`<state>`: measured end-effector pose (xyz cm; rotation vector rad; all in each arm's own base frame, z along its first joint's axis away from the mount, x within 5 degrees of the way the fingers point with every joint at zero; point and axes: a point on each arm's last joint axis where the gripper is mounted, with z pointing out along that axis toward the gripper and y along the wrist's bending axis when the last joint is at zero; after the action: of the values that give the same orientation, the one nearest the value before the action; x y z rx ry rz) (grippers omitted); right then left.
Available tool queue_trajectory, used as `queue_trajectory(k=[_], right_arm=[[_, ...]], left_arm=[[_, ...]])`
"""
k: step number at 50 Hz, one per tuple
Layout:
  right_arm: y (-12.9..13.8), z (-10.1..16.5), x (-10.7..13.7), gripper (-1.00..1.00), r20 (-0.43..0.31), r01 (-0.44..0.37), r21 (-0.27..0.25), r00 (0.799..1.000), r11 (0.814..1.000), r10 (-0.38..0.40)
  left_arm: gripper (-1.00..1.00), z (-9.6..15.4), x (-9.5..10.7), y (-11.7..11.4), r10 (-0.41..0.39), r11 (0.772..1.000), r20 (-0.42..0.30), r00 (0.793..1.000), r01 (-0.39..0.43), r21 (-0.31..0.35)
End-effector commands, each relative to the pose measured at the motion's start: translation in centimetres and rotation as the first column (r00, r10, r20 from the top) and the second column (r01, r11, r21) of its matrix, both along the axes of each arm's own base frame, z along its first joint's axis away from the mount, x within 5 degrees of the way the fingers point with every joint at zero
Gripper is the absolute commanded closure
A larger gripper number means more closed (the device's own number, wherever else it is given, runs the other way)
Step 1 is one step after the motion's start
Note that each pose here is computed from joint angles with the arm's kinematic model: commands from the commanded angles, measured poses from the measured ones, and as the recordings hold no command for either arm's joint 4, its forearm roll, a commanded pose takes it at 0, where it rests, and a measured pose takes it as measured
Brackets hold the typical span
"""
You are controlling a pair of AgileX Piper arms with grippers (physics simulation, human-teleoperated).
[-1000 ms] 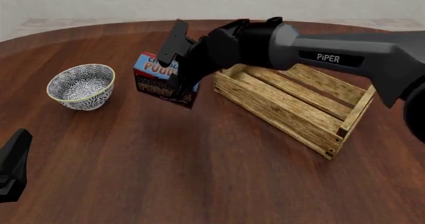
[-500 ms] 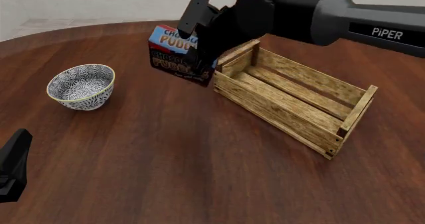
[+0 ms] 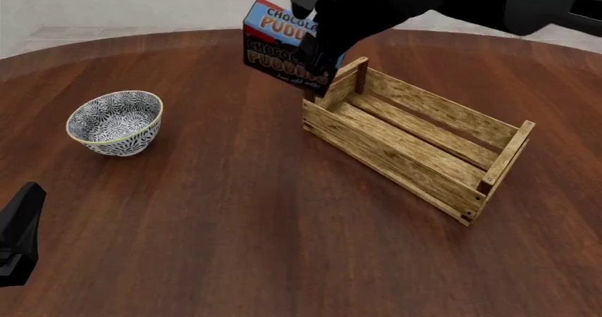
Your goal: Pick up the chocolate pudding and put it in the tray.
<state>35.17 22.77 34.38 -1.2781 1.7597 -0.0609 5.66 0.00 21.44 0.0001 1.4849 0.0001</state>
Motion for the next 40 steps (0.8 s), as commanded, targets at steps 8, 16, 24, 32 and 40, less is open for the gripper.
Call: queue_trajectory(k=[8,16,24,32,40], right_arm=[[-3.0,1.0,0.0,1.0,0.008,0.07,0.016,0.998,0.997,-0.07],[-4.3,1.4,0.0,1.0,0.014,0.102,0.03,0.995,0.994,-0.102],[-5.2,1.1,0.2,1.0,0.004,0.145,0.063,0.989,0.987,-0.146],[-5.9,1.0,0.5,1.0,-0.001,0.168,0.066,0.986,0.984,-0.168],[-6.7,0.6,0.7,1.0,-0.006,0.195,0.075,0.981,0.978,-0.196]], left_arm=[[-1.0,0.0,0.0,0.0,0.0,1.0,0.0,1.0,0.0,0.0],[-1.0,0.0,0.0,0.0,0.0,1.0,0.0,1.0,0.0,0.0],[-1.0,0.0,0.0,0.0,0.0,1.0,0.0,1.0,0.0,0.0],[-1.0,0.0,0.0,0.0,0.0,1.0,0.0,1.0,0.0,0.0],[-1.0,0.0,0.0,0.0,0.0,1.0,0.0,1.0,0.0,0.0]])
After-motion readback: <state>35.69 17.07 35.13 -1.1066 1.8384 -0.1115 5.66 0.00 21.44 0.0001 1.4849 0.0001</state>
